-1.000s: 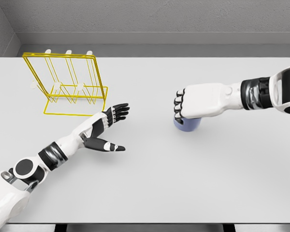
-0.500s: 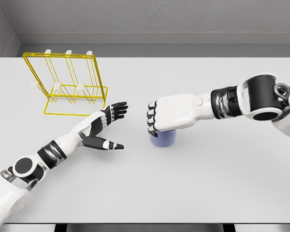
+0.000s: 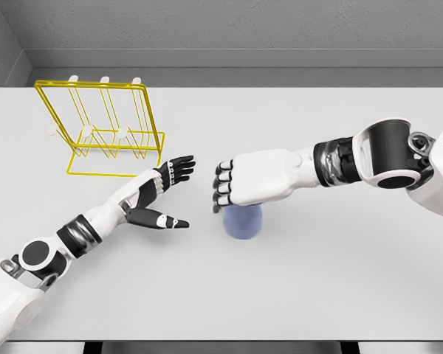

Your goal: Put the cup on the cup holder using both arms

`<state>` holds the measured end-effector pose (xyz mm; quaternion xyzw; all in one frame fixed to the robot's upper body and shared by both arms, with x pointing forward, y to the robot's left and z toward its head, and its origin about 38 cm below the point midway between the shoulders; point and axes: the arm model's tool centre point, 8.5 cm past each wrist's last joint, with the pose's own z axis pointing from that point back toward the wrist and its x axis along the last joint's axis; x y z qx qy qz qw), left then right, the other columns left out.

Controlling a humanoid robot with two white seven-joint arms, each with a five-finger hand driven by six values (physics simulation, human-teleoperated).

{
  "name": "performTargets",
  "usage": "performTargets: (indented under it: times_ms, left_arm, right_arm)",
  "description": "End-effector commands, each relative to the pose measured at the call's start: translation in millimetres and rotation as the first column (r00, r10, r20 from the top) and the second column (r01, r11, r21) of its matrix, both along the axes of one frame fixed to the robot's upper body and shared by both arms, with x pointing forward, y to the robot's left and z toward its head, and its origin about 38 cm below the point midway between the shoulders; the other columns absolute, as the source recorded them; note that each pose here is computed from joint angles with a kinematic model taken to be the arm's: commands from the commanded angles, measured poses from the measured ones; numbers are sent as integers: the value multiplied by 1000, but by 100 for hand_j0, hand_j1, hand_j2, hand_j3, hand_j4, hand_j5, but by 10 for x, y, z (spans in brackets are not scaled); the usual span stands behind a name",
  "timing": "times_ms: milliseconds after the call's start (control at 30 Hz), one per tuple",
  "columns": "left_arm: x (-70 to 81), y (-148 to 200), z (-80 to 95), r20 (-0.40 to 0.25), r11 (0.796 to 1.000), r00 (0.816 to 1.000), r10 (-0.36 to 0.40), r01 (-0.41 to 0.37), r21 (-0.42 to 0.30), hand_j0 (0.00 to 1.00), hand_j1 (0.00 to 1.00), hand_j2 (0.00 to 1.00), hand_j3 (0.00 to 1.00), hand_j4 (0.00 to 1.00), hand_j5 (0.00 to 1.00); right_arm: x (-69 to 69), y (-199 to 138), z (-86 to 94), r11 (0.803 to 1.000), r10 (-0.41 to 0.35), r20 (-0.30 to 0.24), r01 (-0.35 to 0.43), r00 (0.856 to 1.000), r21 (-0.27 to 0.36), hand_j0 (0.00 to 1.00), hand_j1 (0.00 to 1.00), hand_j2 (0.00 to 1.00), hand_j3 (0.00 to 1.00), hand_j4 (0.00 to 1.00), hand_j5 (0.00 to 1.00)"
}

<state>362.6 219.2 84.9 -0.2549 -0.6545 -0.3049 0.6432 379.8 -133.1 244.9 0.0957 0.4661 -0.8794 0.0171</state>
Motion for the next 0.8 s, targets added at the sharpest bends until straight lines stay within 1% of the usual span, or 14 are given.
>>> performTargets:
  times_ms: [0,100,267,333,400,433,500,533,600,633,667,700,733,767]
  left_arm:
    - [-2,-1,7,-1,1000,1000,-1,1,-4,100,100,100,100,100,100]
    - [3,-4,10,1,1000,1000,-1,1,-5,100,100,100,100,100,100]
    - [11,-1,19,4,1000,1000,0,0,-5,100,100,100,100,100,100]
    - [8,-5,14,2,1000,1000,-1,1,-4,100,100,100,100,100,100]
    - [6,-23,21,4,1000,1000,-4,4,-8,100,100,100,100,100,100]
    - [8,-39,27,4,1000,1000,-7,7,-8,100,100,100,100,100,100]
    - [18,-135,32,2,1000,1000,-14,14,-27,100,100,100,100,100,100]
    - [27,-156,37,4,999,1000,-15,15,-30,100,100,100,100,100,100]
    - [50,-236,30,-12,1000,1000,-21,21,-20,100,100,100,100,100,100]
    - [66,-301,47,-12,999,1000,-25,25,-31,100,100,100,100,100,100]
    - [63,-328,43,-15,999,999,-28,28,-36,100,100,100,100,100,100]
    - [63,-369,58,-9,999,999,-33,33,-43,100,100,100,100,100,100]
    - [60,-444,58,-12,998,999,-38,37,-60,100,100,100,100,100,100]
    - [59,-509,44,-36,997,998,-46,44,-57,100,100,100,100,100,100]
  right_arm:
    - [16,-21,36,1000,-9,3,9,1000,8,99,99,99,99,99,99]
    - [77,-111,184,999,-39,29,38,999,35,100,100,100,100,100,100]
    - [203,-397,602,988,-123,98,112,988,109,100,100,100,100,100,100]
    - [240,-646,913,971,-182,119,160,976,178,100,100,100,100,100,100]
    - [199,-1036,1190,942,-251,86,223,964,250,100,100,100,100,100,100]
    - [157,-1226,1262,920,-283,49,256,958,297,100,100,100,100,100,100]
    - [81,-1530,1191,869,-338,-34,326,940,373,100,100,100,100,100,100]
    - [42,-1653,1079,833,-358,-93,362,929,418,100,100,100,100,100,100]
    - [15,-1917,930,742,-381,-222,440,898,505,100,100,100,100,100,100]
    - [-41,-2002,827,710,-381,-272,468,884,526,100,100,100,100,100,100]
    - [-51,-1987,748,682,-369,-298,474,881,557,100,100,100,100,100,100]
    - [-62,-2037,649,641,-374,-327,497,868,585,100,100,100,100,100,100]
    - [-92,-2082,529,617,-385,-353,522,853,589,100,100,100,100,100,100]
    - [-107,-2069,479,609,-379,-365,526,850,593,100,100,100,100,100,100]
